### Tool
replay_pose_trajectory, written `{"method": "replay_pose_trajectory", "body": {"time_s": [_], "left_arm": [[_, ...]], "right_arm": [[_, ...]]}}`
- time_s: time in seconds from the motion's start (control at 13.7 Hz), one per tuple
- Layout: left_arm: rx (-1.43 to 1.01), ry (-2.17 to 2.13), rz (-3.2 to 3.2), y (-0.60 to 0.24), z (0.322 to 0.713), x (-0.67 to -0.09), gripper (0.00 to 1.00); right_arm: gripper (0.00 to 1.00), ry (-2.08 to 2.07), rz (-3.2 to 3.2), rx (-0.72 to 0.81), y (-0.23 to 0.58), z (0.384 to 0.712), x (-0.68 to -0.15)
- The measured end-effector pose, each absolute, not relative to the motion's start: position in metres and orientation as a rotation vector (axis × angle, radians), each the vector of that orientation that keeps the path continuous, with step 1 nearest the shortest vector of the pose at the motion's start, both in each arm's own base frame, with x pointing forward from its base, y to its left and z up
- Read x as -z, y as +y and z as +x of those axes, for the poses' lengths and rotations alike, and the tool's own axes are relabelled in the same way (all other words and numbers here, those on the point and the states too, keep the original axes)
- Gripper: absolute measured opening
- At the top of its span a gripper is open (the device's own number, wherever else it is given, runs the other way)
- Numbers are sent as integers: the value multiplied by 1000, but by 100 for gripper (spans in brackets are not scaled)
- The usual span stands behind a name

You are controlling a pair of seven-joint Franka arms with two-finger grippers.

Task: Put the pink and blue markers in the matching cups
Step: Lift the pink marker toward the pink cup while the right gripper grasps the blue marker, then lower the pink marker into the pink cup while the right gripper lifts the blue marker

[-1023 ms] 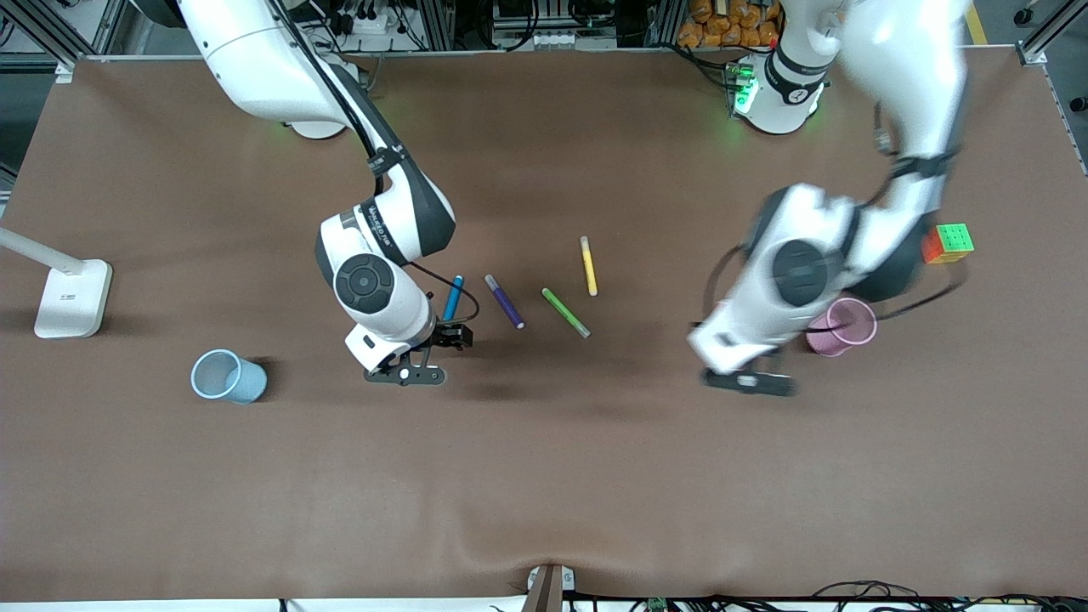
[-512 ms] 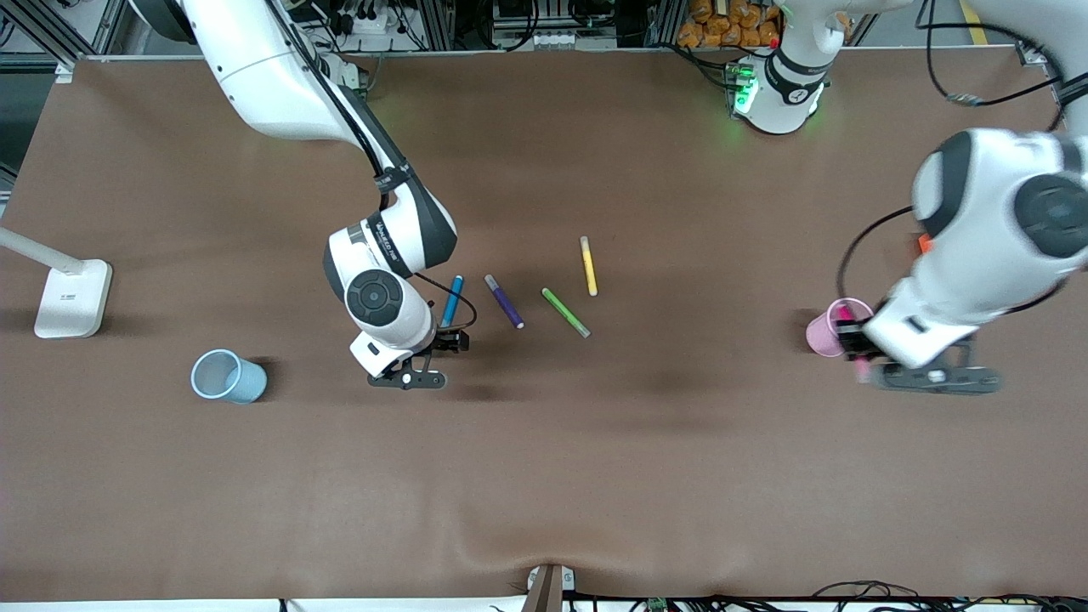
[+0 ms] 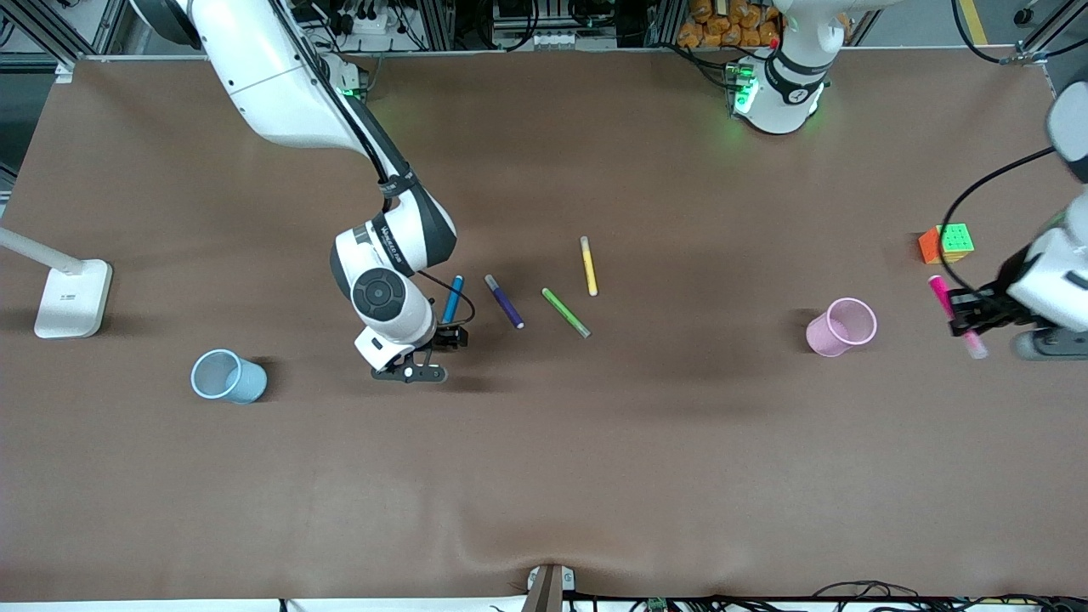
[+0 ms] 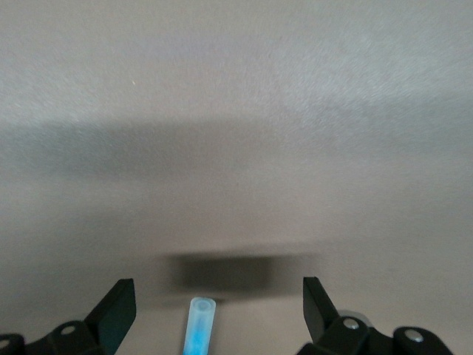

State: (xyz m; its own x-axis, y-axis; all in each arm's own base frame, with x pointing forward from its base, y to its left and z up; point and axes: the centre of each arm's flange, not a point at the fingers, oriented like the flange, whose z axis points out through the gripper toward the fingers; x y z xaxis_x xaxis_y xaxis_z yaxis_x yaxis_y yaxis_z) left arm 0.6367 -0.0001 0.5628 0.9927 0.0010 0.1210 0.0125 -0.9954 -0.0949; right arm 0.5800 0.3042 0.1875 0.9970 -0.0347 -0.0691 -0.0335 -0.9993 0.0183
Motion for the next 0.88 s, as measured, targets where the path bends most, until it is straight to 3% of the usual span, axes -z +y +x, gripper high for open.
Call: {"method": "replay_pose_trajectory", "body": {"time_s": [0.44, 0.88], "left_arm": [[138, -52, -3041, 12, 632, -560, 18], [55, -239, -3036, 1, 622, -520, 18]], "right_arm": [[100, -11, 3136, 69, 331, 552, -179], [100, -7, 3137, 60, 339, 530, -183]]}}
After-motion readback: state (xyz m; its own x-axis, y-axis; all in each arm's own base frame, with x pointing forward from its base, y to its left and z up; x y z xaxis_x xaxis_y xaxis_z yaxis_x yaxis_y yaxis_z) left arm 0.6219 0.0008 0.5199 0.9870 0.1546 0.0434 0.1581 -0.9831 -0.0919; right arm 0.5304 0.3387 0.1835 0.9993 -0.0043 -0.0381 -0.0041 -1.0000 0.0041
